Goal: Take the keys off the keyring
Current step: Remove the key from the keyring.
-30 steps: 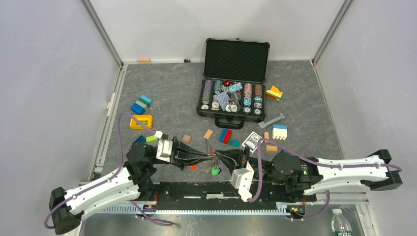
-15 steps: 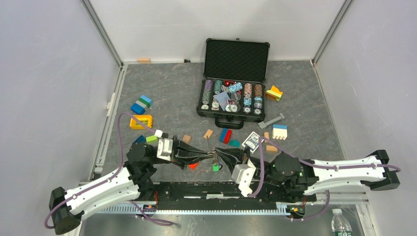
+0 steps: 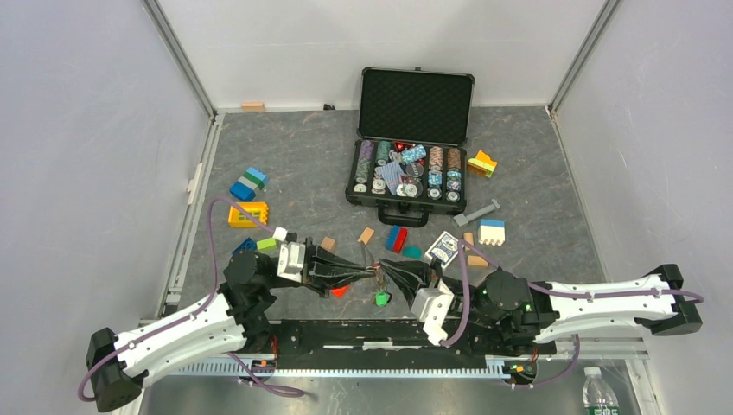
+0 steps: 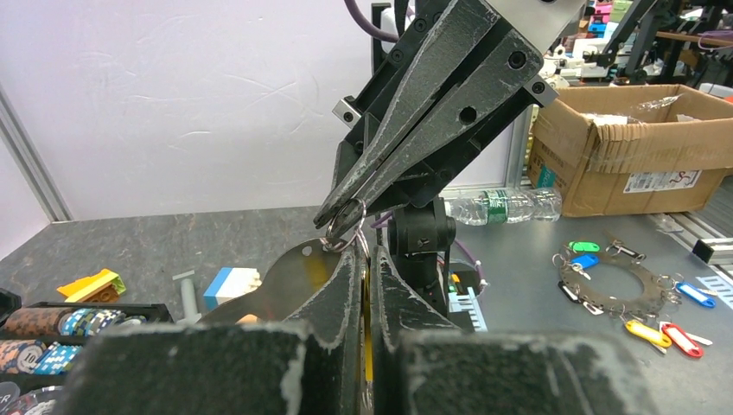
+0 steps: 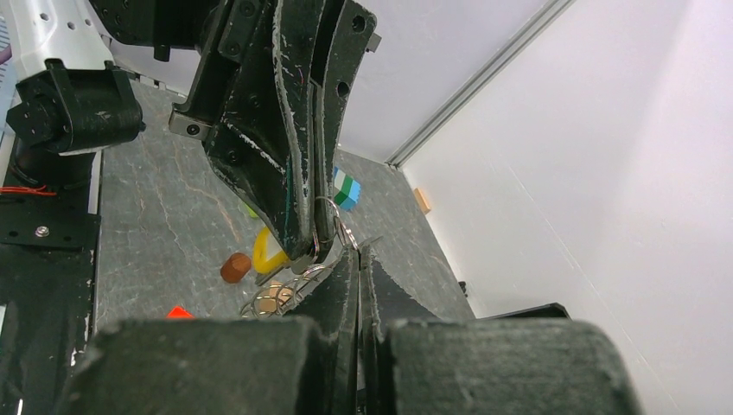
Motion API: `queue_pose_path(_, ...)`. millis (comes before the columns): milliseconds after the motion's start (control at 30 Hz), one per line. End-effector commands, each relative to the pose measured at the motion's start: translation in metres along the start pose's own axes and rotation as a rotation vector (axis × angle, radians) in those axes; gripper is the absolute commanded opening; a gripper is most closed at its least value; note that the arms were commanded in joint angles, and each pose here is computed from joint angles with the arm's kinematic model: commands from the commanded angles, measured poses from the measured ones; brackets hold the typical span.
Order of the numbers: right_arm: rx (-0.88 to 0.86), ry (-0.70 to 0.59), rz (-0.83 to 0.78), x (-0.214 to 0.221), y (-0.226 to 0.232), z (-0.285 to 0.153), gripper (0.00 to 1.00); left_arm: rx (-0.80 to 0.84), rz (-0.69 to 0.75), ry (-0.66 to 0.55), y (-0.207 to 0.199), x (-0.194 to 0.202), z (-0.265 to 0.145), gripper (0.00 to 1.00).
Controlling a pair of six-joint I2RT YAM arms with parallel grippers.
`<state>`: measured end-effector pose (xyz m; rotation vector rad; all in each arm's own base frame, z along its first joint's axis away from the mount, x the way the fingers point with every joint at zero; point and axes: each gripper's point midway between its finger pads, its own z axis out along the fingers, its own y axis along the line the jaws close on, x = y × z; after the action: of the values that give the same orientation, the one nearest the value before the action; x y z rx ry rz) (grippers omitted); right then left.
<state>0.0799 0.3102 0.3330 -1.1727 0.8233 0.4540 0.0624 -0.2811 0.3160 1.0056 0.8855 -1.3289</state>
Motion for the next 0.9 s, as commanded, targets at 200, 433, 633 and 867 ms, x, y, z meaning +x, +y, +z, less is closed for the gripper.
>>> queue_pose_path(200,0.136,-0.108,0.078,-0.030,-0.036,-0.005,0.00,-0.007,0.021,-0.009,0.002,-0.006,0.002,0.06)
queue_pose_path(433,0.149,-0.120,0.093,-0.030,-0.038,-0.008,0.00,-0.018,0.018,0.005,0.003,-0.001,0.000,0.07)
queue_pose_path(633,0.162,-0.139,0.111,-0.032,-0.040,-0.011,0.00,-0.029,0.014,0.018,0.006,0.004,0.000,0.07)
queue_pose_path(867,0.170,-0.176,0.128,-0.035,-0.040,-0.012,0.00,-0.034,0.010,0.026,0.007,0.008,-0.001,0.07)
